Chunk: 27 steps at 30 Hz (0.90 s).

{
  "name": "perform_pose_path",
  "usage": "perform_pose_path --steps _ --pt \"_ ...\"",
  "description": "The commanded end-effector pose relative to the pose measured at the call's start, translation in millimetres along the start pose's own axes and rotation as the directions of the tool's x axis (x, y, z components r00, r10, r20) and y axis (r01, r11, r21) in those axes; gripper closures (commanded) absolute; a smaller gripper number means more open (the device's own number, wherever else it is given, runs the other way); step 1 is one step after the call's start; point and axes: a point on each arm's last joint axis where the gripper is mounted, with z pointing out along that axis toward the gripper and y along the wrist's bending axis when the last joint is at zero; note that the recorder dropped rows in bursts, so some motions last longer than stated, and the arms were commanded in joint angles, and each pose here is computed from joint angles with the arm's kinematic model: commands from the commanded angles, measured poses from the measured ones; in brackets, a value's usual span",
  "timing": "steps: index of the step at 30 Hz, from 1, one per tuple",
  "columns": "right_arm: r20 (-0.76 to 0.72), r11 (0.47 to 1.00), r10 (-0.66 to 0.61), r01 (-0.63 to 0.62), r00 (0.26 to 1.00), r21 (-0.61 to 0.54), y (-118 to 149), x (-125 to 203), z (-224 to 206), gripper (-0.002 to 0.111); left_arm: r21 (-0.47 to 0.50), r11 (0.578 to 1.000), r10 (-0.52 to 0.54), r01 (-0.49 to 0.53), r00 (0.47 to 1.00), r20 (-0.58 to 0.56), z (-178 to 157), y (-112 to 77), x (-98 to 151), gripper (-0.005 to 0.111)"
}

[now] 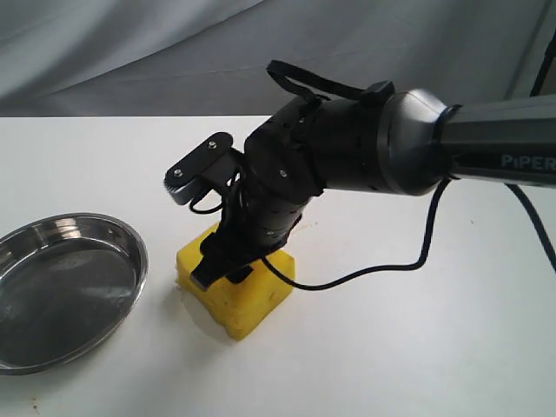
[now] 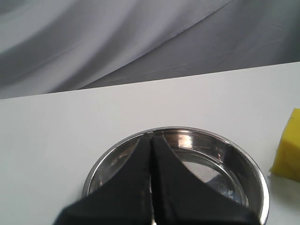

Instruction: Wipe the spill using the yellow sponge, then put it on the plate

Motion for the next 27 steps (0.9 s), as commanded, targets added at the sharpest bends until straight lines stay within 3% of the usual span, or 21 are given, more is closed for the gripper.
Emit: perform_pose_path --steps 1,7,15,27 --pt "-0.004 0.995 0.082 -0.082 0.997 0.065 -30.7 2.6 -0.6 0.045 -0.002 1.0 -0.001 0.001 1.0 0.01 -0.2 0.1 -0.3 0.107" --pt "-0.013 0.986 0.149 -0.148 0.989 0.075 -52.1 7.8 1.2 0.045 -0.002 1.0 -0.001 0.001 1.0 0.01 -0.2 0.1 -0.3 0.107" --pt "-0.004 0.989 0.151 -0.151 0.989 0.0 -46.2 6.1 1.5 0.045 -0.002 1.0 -0.001 0.001 1.0 0.01 -0.2 0.1 -0.3 0.107" --pt "-0.029 0.99 0.141 -0.141 0.99 -0.001 -45.2 9.8 13.4 0.045 -0.002 1.0 -0.001 0.001 1.0 0.01 -0.2 0.1 -0.3 0.107"
